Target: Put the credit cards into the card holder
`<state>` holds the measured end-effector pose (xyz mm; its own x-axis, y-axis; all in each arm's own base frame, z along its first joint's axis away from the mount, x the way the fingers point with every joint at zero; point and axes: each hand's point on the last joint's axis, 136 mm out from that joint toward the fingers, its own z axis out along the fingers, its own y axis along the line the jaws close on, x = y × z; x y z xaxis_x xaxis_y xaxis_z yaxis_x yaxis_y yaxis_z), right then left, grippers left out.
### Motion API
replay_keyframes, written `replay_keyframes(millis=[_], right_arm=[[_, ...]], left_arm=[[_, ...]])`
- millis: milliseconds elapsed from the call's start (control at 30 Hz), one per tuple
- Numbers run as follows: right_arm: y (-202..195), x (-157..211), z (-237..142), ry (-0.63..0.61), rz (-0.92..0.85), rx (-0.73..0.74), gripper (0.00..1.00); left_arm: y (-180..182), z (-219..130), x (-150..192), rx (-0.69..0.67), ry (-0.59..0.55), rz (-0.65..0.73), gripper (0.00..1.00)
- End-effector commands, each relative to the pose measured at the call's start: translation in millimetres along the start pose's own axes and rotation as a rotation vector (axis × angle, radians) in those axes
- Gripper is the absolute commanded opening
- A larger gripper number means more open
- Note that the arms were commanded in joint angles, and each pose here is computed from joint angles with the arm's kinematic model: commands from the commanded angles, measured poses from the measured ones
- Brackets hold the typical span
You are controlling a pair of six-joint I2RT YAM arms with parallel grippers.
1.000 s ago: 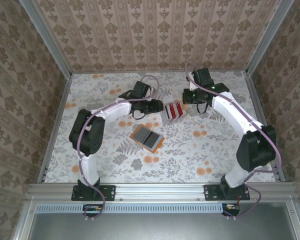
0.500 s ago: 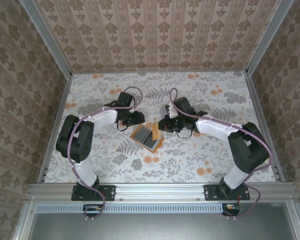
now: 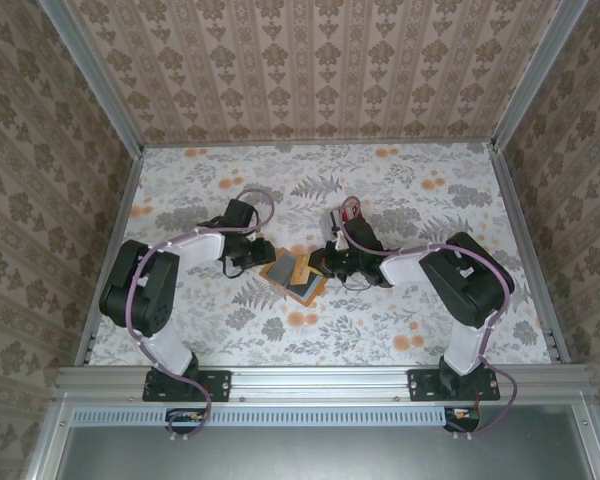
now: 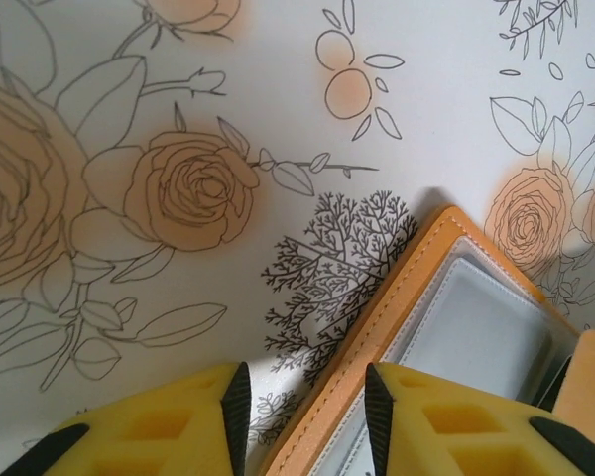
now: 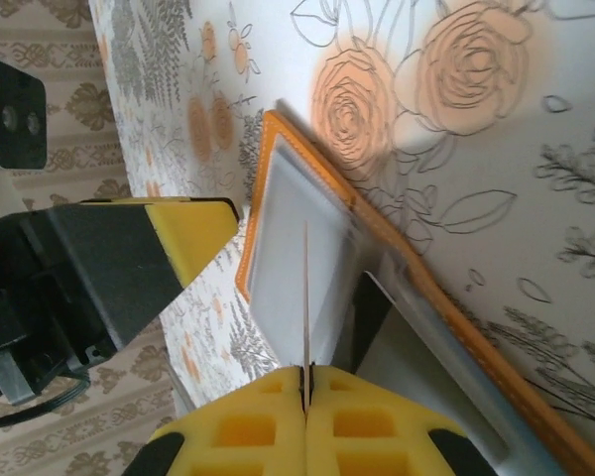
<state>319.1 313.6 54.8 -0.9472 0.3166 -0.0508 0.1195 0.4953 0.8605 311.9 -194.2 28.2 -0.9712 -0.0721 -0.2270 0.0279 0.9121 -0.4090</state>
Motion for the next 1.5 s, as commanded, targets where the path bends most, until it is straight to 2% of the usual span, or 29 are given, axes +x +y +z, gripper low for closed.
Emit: replay_keyframes(millis=[0,267,500,700,1033,1467], right_arm=[[0.9,-0.9,5.8,-0.028,0.046,-0.032,0.06],[-16.3,5.4,-5.0,-0.06,0.084,0.037,0.05],[4.2,10.5,-17.6,-0.074,-0.091,0.13,0.05],[16.5,10.1,-31.7,-0.101,-0.153,0.159,0.05],[-19.0,31.7,-31.7,-0.103,-0.105,0.217,0.05],[-16.7,27.2,-11.1,0.023,-0.119,0.094,0.06]], left_arm=[[4.5,-4.0,4.3,-0.011,-0.007,-0.002,0.35],[4.1,0.3,13.6,0.016,0.009,-0.026,0.25],[5.0,0.9,21.0,0.016,0.013,-0.026,0.21],[3.4,-0.3,26.9,0.024,0.015,-0.027,0.19],[-5.1,3.5,63.4,0.024,0.054,-0.01,0.17],[4.7,7.8,65.5,-0.015,0.059,0.004,0.17]])
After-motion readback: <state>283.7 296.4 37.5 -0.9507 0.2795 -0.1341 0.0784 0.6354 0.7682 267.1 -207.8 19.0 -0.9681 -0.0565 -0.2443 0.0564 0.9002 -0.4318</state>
